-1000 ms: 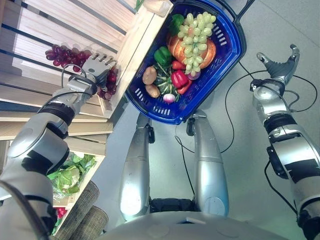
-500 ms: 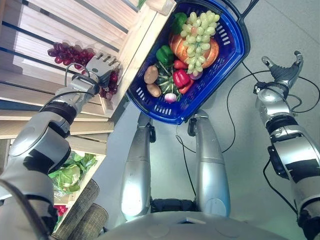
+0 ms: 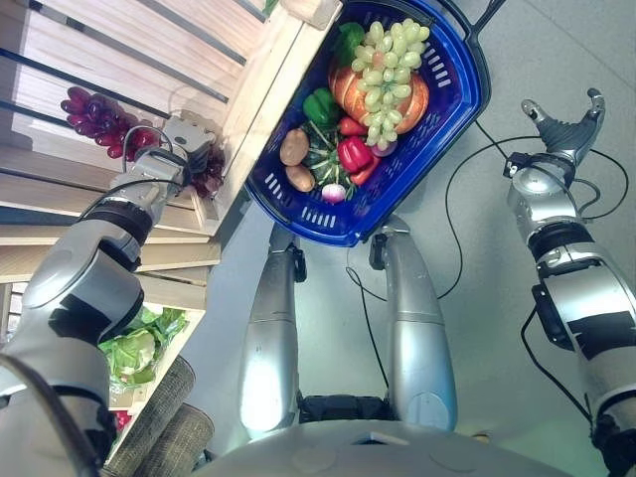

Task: Pick up fruits and vegetables into the basket

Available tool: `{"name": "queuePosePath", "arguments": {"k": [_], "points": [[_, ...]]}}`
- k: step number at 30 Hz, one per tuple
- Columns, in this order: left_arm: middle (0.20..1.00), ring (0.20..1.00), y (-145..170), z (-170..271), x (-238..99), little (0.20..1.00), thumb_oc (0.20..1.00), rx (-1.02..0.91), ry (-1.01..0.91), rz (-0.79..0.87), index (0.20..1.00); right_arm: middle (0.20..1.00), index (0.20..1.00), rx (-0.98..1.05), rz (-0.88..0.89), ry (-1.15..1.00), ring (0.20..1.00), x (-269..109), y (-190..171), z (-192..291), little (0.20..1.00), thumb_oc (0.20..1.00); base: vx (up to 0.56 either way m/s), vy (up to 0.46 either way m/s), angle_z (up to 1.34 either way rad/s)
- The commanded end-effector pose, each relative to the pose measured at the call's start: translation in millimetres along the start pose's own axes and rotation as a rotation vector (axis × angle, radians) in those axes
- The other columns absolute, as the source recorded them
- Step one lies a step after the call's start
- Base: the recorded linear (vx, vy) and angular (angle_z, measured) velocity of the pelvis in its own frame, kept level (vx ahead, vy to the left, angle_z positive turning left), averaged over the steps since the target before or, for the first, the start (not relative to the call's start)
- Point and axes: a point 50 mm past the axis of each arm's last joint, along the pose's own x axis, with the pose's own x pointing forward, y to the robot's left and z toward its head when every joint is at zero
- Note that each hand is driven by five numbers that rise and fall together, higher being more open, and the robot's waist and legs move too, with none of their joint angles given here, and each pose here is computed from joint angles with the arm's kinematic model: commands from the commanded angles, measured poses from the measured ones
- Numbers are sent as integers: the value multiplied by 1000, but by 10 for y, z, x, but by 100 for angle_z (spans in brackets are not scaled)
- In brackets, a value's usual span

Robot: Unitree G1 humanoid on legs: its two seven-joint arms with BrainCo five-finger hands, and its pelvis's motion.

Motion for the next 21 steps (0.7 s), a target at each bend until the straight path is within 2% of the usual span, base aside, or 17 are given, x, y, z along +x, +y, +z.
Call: {"name": "queuePosePath", "arguments": {"k": [1, 12, 14, 15, 16, 19, 21], "points": [[200, 200, -734, -143, -230, 200, 200, -13, 106, -285, 200, 1000, 1000, 12, -39, -7, 1000, 3, -107, -81, 1000, 1000, 0, 0, 0], [200, 200, -625, -141, -191, 200, 200, -79, 97, -243, 200, 1000, 1000, 11, -36, -7, 1000, -19, -98, -109, 1000, 1000, 0, 0, 0], [200, 200, -587, -166, -184, 200, 200, -149, 140, -182, 200, 1000, 1000, 10, -32, -8, 1000, -29, -94, -120, 1000, 1000, 0, 0, 0], [307, 307, -562, -174, -180, 307, 307, -187, 156, -136, 307, 1000, 1000, 11, -32, -8, 1000, -29, -95, -122, 1000, 1000, 0, 0, 0], [1000, 1000, -524, -194, -172, 1000, 1000, -277, 188, -99, 1000, 1000, 1000, 12, -30, -7, 1000, -37, -80, -119, 1000, 1000, 0, 0, 0], [1000, 1000, -337, -230, -137, 1000, 1000, -576, 209, 58, 1000, 1000, 1000, 11, -26, -2, 1000, -50, -84, -146, 1000, 1000, 0, 0, 0], [1000, 1000, -151, -253, -111, 1000, 1000, -669, 168, 139, 1000, 1000, 1000, 7, -27, -1, 1000, -54, -96, -155, 1000, 1000, 0, 0, 0]]}}
